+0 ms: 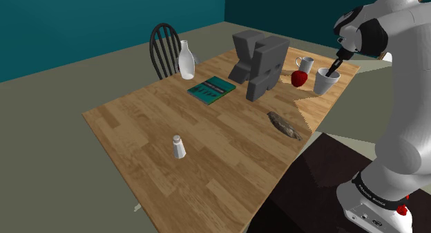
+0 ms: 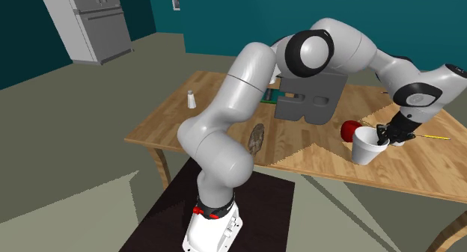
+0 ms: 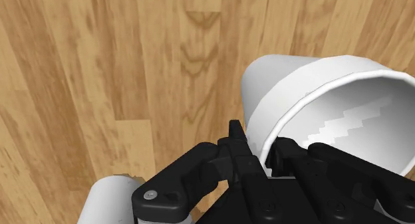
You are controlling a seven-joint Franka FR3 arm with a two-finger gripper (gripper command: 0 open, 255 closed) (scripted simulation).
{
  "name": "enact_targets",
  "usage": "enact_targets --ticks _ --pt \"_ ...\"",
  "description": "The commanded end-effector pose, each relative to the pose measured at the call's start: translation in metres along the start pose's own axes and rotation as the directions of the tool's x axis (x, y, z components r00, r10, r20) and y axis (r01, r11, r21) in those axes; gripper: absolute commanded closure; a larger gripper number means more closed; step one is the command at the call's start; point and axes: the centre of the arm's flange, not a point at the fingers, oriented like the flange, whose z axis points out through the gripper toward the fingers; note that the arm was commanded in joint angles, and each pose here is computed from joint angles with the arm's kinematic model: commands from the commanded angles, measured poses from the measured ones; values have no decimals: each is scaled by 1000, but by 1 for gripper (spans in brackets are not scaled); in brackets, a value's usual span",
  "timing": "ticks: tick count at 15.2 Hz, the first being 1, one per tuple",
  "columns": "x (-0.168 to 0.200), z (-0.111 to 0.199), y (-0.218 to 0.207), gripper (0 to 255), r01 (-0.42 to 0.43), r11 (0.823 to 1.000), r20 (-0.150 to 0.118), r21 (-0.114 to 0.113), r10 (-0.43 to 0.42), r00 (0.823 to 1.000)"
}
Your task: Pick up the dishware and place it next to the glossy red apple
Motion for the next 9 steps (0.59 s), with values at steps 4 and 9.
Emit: enact_targets --ticks 4,9 --pt "0 1 1 255 0 1000 -1 -1 0 1000" --pt "0 1 1 0 0 1000 -1 -1 0 1000"
